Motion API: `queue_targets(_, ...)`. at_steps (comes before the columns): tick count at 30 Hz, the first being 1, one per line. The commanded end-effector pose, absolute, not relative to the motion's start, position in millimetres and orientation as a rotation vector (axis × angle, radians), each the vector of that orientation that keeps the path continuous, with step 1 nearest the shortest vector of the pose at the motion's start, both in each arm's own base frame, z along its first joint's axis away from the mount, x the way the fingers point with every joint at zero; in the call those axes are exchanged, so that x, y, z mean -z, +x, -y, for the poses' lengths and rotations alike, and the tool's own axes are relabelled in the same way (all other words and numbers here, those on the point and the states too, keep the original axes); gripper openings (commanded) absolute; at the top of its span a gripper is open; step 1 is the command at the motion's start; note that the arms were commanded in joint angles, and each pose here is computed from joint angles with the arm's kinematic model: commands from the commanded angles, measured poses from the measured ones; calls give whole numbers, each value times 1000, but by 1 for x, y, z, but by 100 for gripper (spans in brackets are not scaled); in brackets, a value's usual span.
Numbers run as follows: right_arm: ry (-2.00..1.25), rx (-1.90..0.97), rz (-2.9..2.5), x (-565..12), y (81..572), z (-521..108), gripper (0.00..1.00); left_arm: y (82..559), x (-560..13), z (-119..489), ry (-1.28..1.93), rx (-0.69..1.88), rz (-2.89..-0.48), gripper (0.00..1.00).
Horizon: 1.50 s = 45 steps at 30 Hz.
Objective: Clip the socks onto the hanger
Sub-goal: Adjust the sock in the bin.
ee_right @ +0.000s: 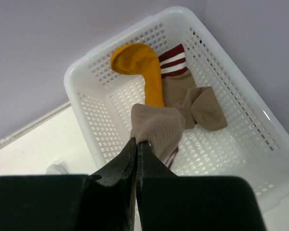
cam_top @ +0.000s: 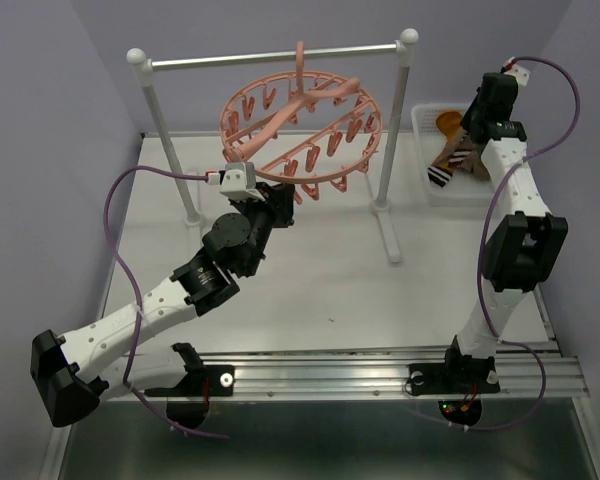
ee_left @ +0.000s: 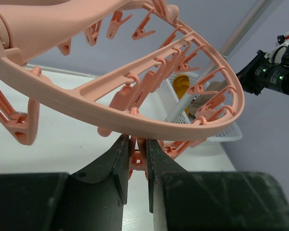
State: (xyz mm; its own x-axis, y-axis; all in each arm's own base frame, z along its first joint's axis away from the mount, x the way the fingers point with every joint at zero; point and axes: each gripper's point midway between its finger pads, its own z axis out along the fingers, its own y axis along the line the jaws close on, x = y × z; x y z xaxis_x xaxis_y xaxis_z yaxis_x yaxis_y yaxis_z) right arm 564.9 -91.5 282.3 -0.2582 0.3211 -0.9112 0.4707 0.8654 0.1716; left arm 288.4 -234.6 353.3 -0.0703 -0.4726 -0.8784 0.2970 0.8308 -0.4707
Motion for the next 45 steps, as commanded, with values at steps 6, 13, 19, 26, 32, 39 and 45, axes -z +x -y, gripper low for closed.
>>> queue_targets(6,895,476,-1696,-304,513,145,1,289,-365,230,-192,668,-1469,0)
queue_targets(13,933,368,-1839,-256,519,126,1,290,-362,229,-203,663,-1477,0)
queue_targets(19,931,307,-1927,-208,569,117,1,293,-359,232,-207,660,-1484,0)
queue_targets(26,868,186,-1932,-173,637,102,1,295,-356,235,-208,654,-1494,0)
queue_targets(32,833,147,-1914,-162,654,98,35,295,-355,233,-222,652,-1493,0)
queue_targets(39,610,188,-2023,-175,630,91,67,294,-354,231,-224,651,-1492,0)
queue_targets(45,656,235,-2109,-169,578,104,77,292,-354,230,-219,657,-1491,0)
